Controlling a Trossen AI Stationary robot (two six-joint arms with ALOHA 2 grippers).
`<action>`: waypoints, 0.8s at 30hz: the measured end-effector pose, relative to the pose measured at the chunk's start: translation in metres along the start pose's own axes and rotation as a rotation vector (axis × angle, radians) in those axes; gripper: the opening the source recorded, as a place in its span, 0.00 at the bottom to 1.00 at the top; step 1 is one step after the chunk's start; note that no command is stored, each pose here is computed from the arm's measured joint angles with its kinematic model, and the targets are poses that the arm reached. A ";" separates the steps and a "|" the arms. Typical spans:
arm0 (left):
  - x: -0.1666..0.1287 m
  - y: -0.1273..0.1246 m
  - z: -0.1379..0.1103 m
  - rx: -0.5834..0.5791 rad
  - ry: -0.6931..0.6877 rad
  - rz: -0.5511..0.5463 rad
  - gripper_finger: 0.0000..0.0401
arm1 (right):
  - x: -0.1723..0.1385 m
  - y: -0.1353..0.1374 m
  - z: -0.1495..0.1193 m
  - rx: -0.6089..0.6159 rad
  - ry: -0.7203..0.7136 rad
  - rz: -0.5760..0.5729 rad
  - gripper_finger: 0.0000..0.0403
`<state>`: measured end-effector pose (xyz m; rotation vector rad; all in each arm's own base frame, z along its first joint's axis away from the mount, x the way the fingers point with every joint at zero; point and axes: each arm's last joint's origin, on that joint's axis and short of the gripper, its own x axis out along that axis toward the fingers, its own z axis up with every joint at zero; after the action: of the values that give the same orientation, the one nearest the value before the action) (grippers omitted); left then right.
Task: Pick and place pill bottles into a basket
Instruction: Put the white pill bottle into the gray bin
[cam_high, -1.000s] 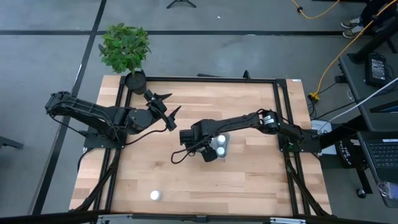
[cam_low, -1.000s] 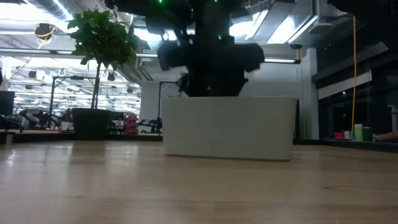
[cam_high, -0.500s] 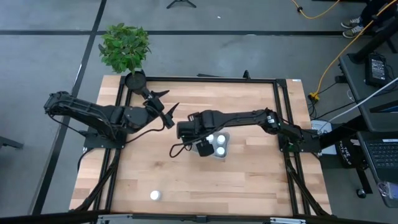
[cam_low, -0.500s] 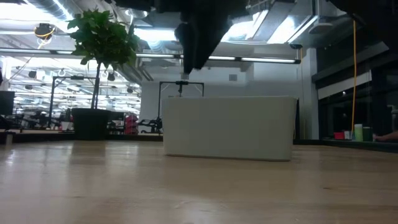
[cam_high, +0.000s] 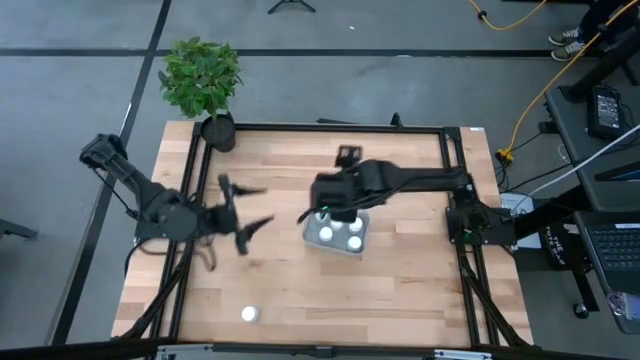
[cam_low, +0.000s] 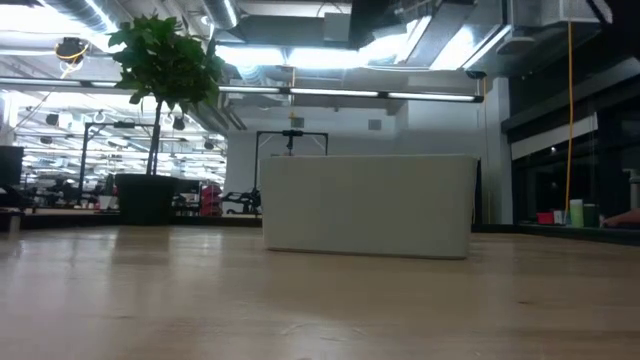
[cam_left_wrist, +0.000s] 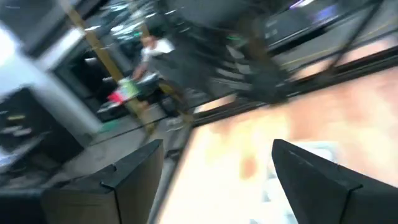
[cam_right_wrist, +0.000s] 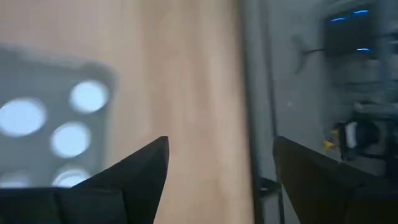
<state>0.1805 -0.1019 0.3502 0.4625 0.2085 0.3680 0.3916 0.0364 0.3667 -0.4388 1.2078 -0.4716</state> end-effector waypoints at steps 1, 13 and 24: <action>-0.006 -0.005 0.001 -0.022 -0.015 -0.034 0.73 | -0.011 -0.009 -0.005 0.042 -0.027 -0.034 0.71; -0.043 -0.054 0.001 -0.634 0.069 -0.592 0.73 | -0.124 -0.104 -0.090 0.493 -0.334 -0.199 0.71; -0.044 -0.094 -0.068 -0.414 0.817 -0.731 0.73 | -0.134 -0.113 -0.102 0.531 -0.364 -0.190 0.71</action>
<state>0.1494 -0.1703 0.2520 -0.2126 1.0397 -0.1463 0.2439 0.0120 0.5038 -0.1684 0.6557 -0.8109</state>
